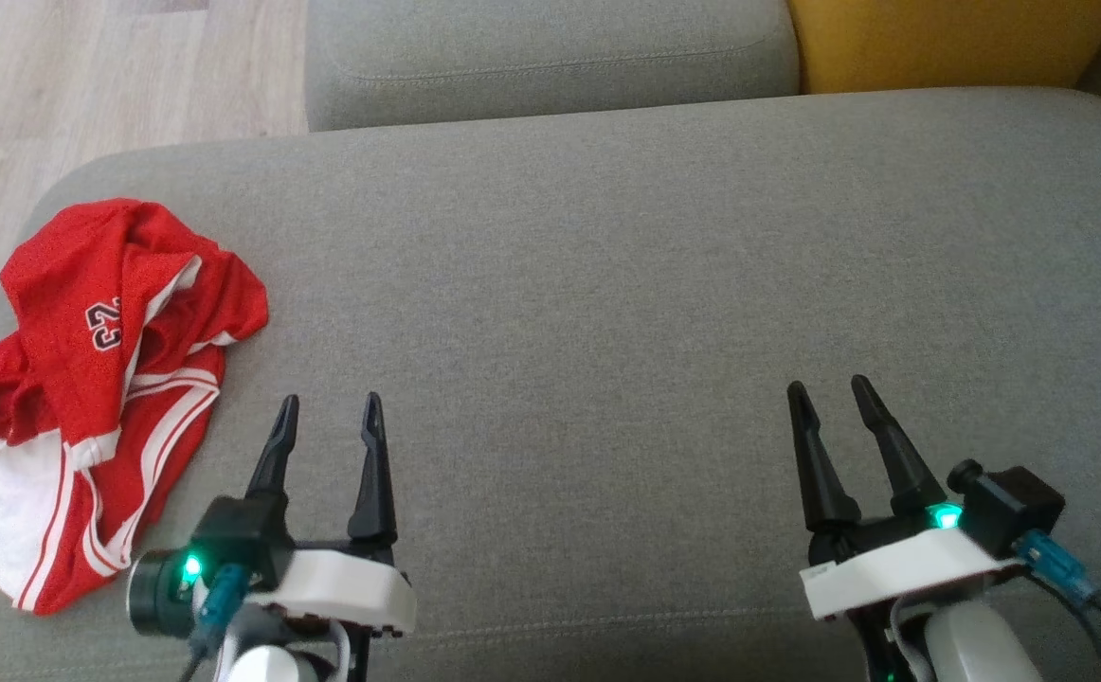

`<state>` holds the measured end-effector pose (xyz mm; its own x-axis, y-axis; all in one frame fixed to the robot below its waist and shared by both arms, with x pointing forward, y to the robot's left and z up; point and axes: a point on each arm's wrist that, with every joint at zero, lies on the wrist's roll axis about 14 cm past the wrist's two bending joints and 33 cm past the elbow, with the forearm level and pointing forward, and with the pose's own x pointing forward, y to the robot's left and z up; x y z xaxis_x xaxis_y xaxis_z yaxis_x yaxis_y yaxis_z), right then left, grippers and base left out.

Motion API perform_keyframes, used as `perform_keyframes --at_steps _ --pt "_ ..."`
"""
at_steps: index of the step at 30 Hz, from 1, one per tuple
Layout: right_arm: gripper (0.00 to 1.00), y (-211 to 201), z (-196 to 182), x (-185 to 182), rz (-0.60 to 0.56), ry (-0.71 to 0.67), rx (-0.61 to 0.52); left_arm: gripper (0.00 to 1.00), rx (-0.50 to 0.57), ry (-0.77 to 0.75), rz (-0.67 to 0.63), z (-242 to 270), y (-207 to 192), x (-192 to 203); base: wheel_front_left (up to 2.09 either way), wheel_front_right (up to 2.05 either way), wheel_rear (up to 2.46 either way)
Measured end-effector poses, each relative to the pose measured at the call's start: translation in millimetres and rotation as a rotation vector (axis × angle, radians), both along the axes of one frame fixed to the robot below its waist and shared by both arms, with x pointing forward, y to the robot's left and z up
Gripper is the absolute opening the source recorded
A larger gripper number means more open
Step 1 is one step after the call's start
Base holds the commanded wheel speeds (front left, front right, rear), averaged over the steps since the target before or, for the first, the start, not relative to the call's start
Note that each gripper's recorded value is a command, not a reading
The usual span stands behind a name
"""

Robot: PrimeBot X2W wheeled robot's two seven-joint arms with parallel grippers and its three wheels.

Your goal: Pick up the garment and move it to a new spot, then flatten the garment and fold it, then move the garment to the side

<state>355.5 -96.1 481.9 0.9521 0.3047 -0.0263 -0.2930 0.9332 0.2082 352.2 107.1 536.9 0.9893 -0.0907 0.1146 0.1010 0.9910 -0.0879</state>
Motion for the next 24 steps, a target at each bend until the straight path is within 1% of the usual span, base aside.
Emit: perform_keyframes --at_steps 7,14,15,19,24 --pt "1.00 3.9 0.6 -1.4 0.020 -0.035 -0.084 1.00 0.059 -0.044 -0.011 4.7 -5.2 -2.7 0.00 0.00 0.00" --pt "1.00 12.6 2.1 -4.9 0.056 -0.074 -0.158 1.00 0.086 -0.092 -0.009 12.3 -5.5 -3.6 0.00 0.00 0.00" --pt "1.00 14.0 2.7 -5.7 0.064 -0.087 -0.184 1.00 0.100 -0.102 -0.017 13.0 -7.5 -4.6 0.00 0.00 0.00" --pt "1.00 17.8 3.4 -7.5 0.083 -0.110 -0.228 1.00 0.140 -0.110 -0.036 9.7 -12.0 -8.5 0.00 0.00 0.00" --pt "1.00 18.9 2.7 -8.0 0.087 -0.110 -0.233 1.00 0.139 -0.109 -0.037 9.4 -10.4 -6.7 0.00 0.00 0.00"
